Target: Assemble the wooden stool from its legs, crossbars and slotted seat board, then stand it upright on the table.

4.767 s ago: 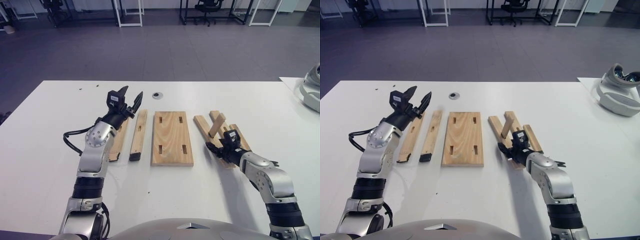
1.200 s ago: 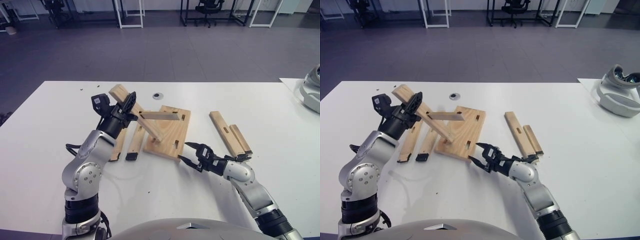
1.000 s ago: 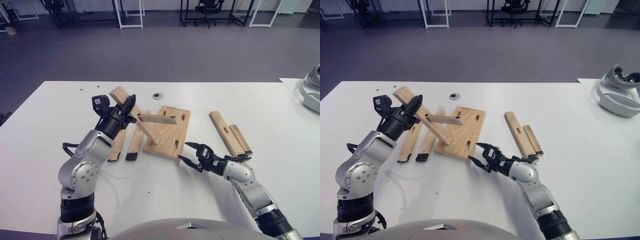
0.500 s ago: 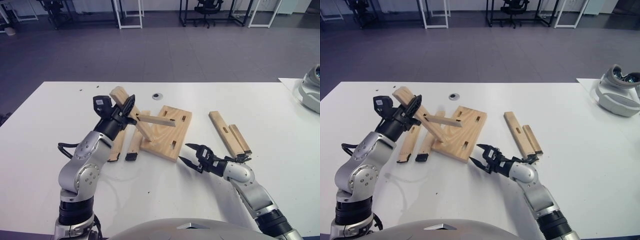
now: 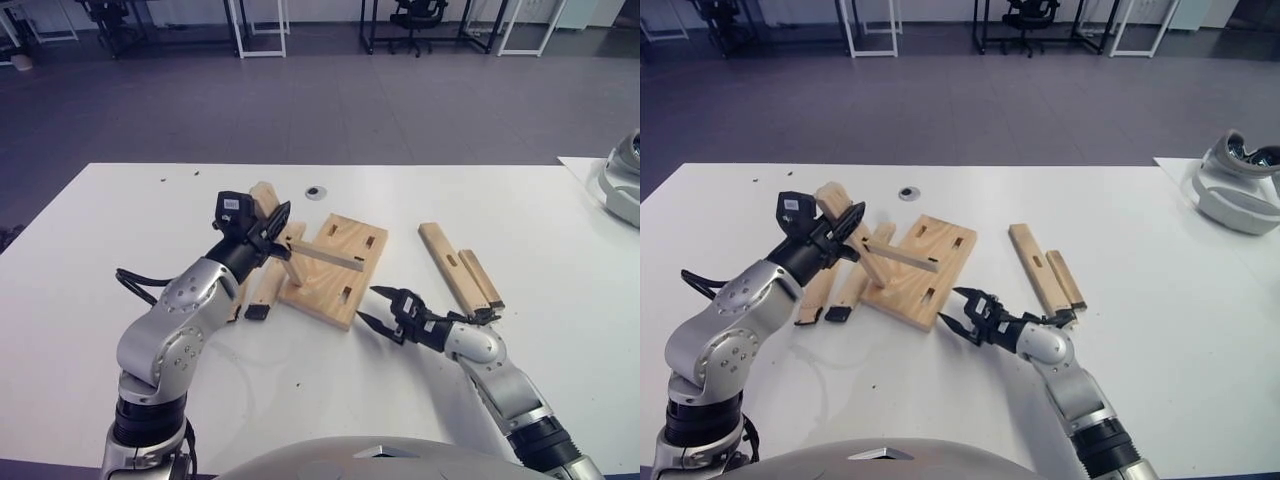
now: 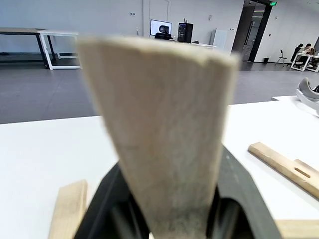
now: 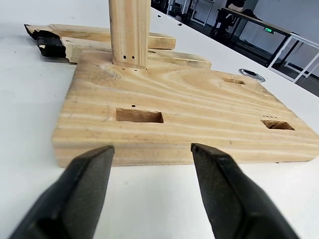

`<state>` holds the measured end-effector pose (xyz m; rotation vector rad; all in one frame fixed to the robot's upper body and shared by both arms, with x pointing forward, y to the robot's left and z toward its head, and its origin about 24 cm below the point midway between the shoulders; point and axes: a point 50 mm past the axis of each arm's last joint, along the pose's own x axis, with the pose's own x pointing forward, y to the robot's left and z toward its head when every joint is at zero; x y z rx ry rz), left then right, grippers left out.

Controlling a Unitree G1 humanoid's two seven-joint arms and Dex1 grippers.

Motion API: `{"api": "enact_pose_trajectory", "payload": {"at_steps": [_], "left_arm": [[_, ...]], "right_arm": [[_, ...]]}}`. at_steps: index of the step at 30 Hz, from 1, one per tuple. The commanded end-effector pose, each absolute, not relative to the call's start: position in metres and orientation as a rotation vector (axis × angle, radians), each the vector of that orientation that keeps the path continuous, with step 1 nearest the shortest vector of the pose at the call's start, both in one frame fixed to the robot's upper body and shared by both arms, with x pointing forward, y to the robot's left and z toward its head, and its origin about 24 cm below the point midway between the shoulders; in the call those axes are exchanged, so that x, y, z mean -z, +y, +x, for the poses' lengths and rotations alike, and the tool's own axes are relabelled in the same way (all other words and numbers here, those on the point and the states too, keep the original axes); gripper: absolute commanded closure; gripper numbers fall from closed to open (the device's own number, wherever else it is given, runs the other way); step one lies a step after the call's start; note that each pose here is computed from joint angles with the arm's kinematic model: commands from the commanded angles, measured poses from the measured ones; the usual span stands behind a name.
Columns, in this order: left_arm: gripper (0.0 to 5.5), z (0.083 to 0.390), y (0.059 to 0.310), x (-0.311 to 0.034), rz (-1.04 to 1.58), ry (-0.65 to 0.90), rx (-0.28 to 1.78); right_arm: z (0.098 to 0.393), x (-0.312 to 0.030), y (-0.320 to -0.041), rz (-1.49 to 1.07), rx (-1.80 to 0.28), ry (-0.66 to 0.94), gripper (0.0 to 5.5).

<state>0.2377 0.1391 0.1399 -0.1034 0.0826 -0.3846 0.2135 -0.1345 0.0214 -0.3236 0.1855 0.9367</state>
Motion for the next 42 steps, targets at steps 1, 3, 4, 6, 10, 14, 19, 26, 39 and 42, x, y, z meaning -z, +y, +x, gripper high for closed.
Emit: {"api": "enact_pose_trajectory", "payload": {"at_steps": [1,3,4,6,10,14,19,26,39,42], "left_arm": [[4.49,0.231,0.131,-0.111,-0.072,0.219,0.371],[4.49,0.239,0.13,-0.132,-0.109,0.118,0.344],[4.49,0.242,0.129,-0.141,-0.129,0.079,0.349],[4.12,0.242,0.127,-0.152,-0.173,0.032,0.359],[3.47,0.228,0.117,-0.166,-0.394,0.014,0.478],[2.75,0.214,0.095,-0.195,-0.566,-0.021,0.704],[2.21,0.224,0.119,-0.268,-0.461,-0.333,0.68],[2.21,0.266,0.168,-0.161,-0.115,0.101,0.36],[2.21,0.247,0.179,-0.042,0.091,0.534,0.436],[2.21,0.244,0.181,-0.036,0.108,0.568,0.418]], "right_arm": [[0.221,-0.024,-0.137,-0.35,-0.923,0.182,2.6],[0.223,-0.025,-0.141,-0.358,-0.893,0.18,2.6],[0.225,-0.025,-0.144,-0.365,-0.867,0.177,2.6],[0.233,-0.028,-0.155,-0.369,-0.771,0.174,2.6],[0.24,-0.043,-0.198,-0.415,-0.543,0.164,2.6],[0.253,-0.074,-0.226,-0.459,-0.416,0.08,2.6],[0.26,-0.094,-0.23,-0.439,-0.371,0.004,2.6],[0.265,-0.087,-0.24,-0.427,-0.289,0.037,2.6],[0.265,-0.067,-0.228,-0.401,-0.356,0.103,2.6],[0.265,-0.066,-0.227,-0.401,-0.364,0.108,2.6]]}}
